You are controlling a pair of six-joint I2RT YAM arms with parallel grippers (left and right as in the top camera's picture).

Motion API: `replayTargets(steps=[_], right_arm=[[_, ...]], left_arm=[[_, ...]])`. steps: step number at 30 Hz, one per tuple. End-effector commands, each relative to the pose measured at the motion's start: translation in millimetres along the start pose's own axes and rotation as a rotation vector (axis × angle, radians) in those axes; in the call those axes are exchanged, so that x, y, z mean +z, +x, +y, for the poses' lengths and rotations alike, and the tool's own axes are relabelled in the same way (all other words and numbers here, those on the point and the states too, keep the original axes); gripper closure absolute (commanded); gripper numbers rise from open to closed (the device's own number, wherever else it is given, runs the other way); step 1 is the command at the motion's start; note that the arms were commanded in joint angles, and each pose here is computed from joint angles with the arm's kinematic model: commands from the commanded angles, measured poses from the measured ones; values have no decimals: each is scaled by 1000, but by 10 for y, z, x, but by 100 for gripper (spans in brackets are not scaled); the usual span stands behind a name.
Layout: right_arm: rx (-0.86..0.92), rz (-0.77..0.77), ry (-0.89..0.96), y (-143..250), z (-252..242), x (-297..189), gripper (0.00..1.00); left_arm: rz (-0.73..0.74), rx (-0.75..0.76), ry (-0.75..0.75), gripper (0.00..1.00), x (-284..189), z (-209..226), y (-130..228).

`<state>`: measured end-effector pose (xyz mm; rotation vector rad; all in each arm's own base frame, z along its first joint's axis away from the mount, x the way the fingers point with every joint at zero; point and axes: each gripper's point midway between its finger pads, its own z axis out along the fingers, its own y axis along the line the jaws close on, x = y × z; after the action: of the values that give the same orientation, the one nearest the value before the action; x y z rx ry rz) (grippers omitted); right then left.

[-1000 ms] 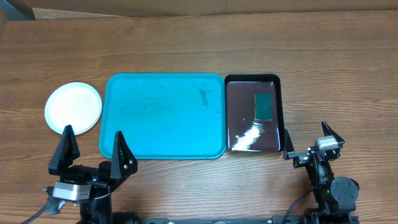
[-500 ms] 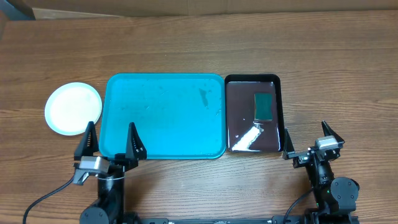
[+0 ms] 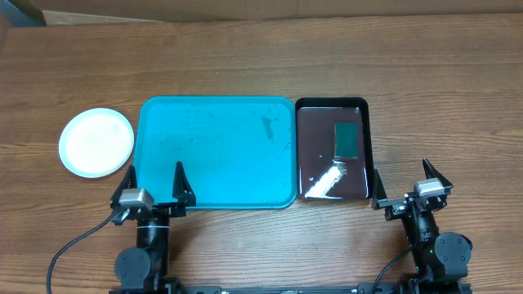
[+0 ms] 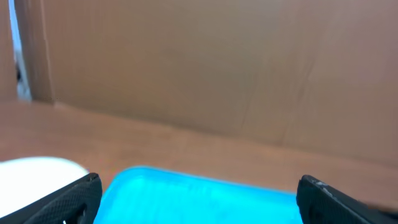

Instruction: Clean dirty plates on tray and stack at the side

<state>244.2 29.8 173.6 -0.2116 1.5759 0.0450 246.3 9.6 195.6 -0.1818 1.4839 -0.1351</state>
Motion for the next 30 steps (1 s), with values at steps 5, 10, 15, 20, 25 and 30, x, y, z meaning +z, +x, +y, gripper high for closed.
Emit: replayTargets(steps=[5,10,15,20,25,30], right_arm=[[-3,-2,9,20,-15,0,0],[-3,-2,9,20,-15,0,0],[-3,-2,9,20,-15,0,0],[-3,-2,9,20,-15,0,0],[-3,-2,9,20,-15,0,0],[-4,-3,9,20,-15,0,0]], left_arm=[[148,148,-39,0,-34,116,375],[149,147,-35,0,-34,109,377],[149,147,-35,0,-34,109,377],[150,147,-35,0,-34,109,379],[149,147,-35,0,-34,109,378],[150,147,-35,0,-34,109,379]])
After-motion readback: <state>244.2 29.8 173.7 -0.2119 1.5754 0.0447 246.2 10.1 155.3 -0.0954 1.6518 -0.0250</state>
